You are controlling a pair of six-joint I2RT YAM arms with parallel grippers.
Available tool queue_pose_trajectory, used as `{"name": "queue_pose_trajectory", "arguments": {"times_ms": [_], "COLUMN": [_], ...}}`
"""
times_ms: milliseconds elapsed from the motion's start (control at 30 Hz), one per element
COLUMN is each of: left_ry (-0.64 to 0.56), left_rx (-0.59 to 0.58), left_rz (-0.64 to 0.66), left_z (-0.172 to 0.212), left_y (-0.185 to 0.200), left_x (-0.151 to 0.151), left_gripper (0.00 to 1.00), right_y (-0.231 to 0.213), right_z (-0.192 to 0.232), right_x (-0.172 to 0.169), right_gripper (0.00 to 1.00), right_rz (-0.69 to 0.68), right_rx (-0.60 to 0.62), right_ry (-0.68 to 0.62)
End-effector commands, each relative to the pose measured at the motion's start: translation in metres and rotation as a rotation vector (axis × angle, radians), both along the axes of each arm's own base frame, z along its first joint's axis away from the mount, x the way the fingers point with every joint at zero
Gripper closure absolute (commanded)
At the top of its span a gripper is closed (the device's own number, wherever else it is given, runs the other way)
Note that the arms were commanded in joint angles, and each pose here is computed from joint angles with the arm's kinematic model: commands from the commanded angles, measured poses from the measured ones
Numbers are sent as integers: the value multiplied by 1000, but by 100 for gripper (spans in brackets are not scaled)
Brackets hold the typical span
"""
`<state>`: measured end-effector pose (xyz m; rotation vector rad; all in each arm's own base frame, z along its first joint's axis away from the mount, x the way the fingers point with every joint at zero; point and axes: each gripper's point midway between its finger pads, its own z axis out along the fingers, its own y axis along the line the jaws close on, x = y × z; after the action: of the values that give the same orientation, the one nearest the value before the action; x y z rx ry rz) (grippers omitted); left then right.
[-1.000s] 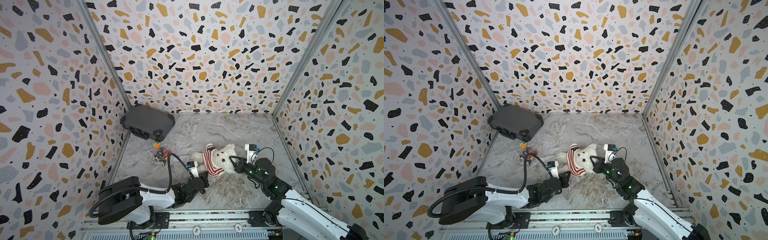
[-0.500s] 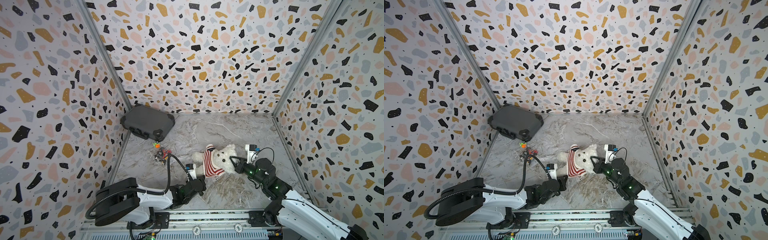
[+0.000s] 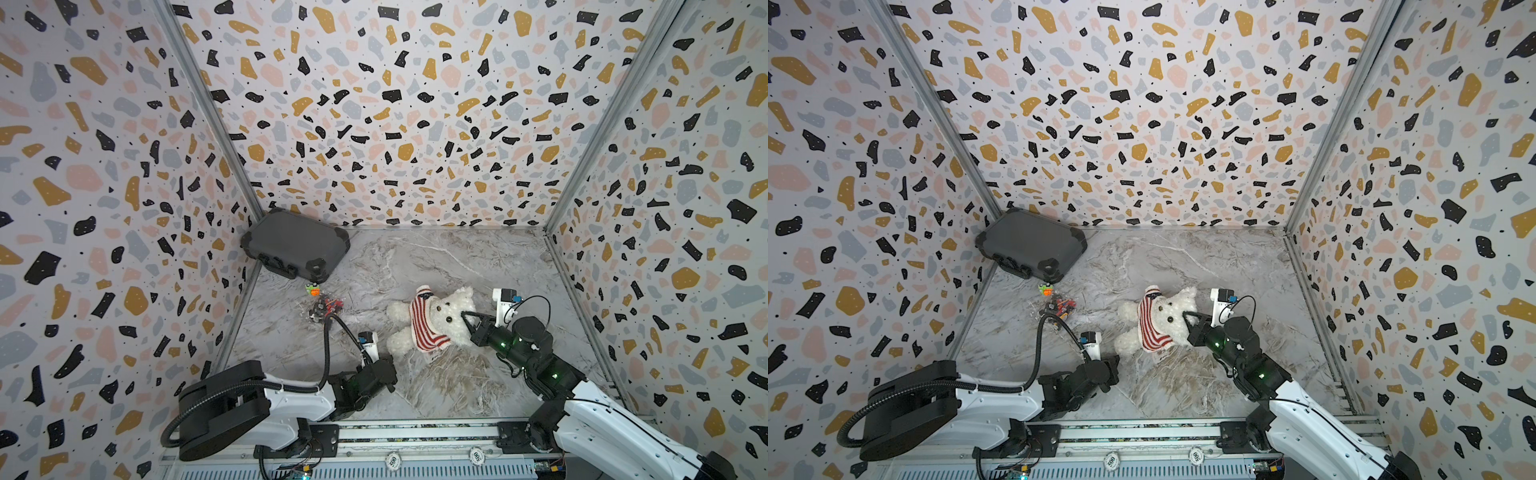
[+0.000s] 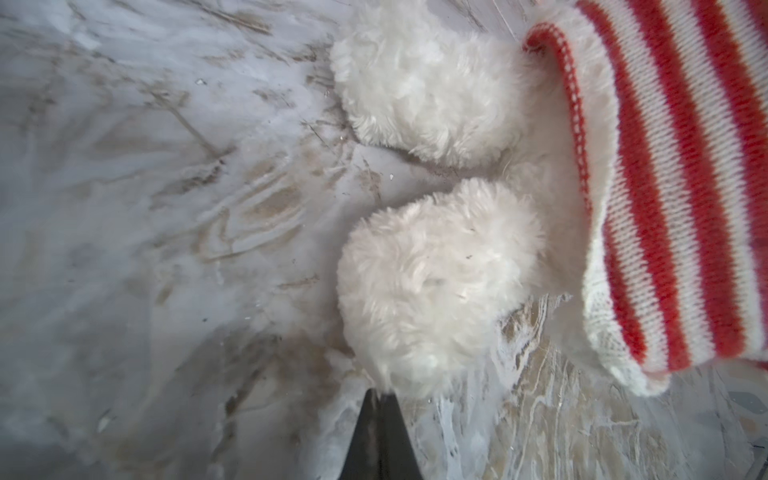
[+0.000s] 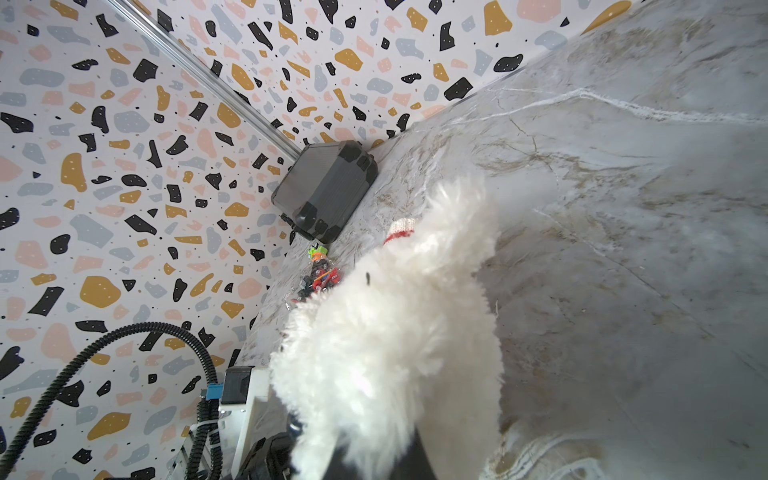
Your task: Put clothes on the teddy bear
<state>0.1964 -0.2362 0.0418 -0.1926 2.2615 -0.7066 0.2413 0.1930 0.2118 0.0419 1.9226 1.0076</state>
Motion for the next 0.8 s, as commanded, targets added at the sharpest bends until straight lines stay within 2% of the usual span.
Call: {"name": "queue_pose_trajectory", "arguments": {"times_ms": [0,67,167,300,400,600,767], "left_ry": [-45,-73,-101,-104,-101,-58,-23], "left_rx": [-51,-124,-181,-287,-380,-511,-554], "left_rz": [-82,-164,-212,-166,-121,-11,67], "left_z": [27,48,72,85,90,87,75], "left_y": [-24,-50,-75,-84,-91,-107,-108], "left_x": [3,-1,-7,-11,-14,-12,-6], "left_gripper": [100,100,81,58,52,53,55], "right_y": [-1,-1,-2,-5,-5,-6,-7], "right_z": [31,32,34,33,34,36,36], "right_x": [3,3,3,3,3,3,2], "right_gripper": [100,100,100,100,100,100,100], "right_rz": [-8,-10,-14,-32,-35,-41,-44], "right_rx": [42,46,50,61,75,82,84], "right_ry": [-64,-63,-67,-66,-67,-69,-70]}}
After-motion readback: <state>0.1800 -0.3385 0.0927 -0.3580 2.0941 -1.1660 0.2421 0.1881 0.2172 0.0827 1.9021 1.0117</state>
